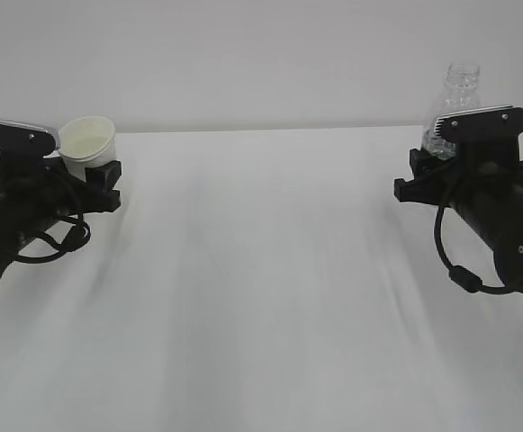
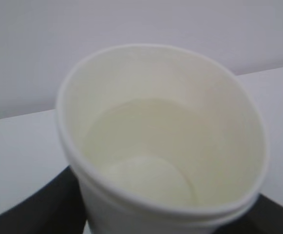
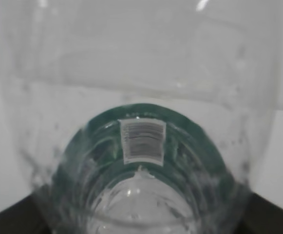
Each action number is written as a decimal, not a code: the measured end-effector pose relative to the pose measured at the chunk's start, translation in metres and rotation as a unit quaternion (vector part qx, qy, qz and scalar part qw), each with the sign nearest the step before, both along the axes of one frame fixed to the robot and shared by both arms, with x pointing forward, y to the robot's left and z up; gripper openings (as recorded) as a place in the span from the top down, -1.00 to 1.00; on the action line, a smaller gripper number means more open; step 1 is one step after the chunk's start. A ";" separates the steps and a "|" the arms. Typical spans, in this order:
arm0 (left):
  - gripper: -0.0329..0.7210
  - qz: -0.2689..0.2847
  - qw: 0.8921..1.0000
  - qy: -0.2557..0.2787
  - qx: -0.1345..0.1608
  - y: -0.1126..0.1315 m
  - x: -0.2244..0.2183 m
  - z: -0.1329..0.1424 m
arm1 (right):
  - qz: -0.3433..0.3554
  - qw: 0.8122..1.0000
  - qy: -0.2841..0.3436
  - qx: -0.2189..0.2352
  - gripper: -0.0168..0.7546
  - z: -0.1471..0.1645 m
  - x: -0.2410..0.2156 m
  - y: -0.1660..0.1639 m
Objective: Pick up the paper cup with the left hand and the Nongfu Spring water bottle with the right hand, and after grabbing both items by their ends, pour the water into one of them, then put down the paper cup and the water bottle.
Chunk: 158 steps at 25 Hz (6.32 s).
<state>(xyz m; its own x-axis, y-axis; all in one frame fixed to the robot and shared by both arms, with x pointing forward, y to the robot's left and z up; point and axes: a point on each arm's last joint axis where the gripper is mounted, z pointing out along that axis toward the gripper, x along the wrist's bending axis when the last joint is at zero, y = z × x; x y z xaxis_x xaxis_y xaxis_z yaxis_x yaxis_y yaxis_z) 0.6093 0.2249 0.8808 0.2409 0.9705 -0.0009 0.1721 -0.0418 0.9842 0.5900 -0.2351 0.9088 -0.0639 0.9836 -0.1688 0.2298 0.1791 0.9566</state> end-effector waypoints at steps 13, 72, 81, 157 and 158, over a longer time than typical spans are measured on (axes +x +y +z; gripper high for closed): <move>-0.27 0.031 0.999 -0.002 0.008 0.021 0.004 0.000 | 0.000 1.000 0.000 0.000 -0.21 0.000 0.000 0.000; -0.57 0.046 0.999 0.011 0.012 0.043 0.003 -0.043 | 0.000 1.000 0.001 0.000 -0.21 0.000 0.000 0.000; -0.61 0.045 0.999 0.008 0.012 0.043 0.003 -0.043 | 0.000 1.000 0.001 0.000 -0.21 0.000 0.000 0.000; -0.62 0.025 0.998 0.059 0.021 0.044 -0.060 -0.029 | -0.015 1.000 0.018 0.012 -0.21 -0.042 0.022 0.003; -0.62 0.025 0.998 0.059 0.021 0.044 -0.060 -0.029 | -0.015 1.000 0.018 0.012 -0.21 -0.043 0.023 0.004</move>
<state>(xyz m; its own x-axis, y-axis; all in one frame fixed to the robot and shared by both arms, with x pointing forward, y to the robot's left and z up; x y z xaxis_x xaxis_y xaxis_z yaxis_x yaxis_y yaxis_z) 0.5492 0.2691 0.8523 0.1928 0.9811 0.0156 0.2887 -0.0719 0.9547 0.6132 -0.2315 0.8658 -0.0408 0.9889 -0.1430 0.2698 0.1487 0.9514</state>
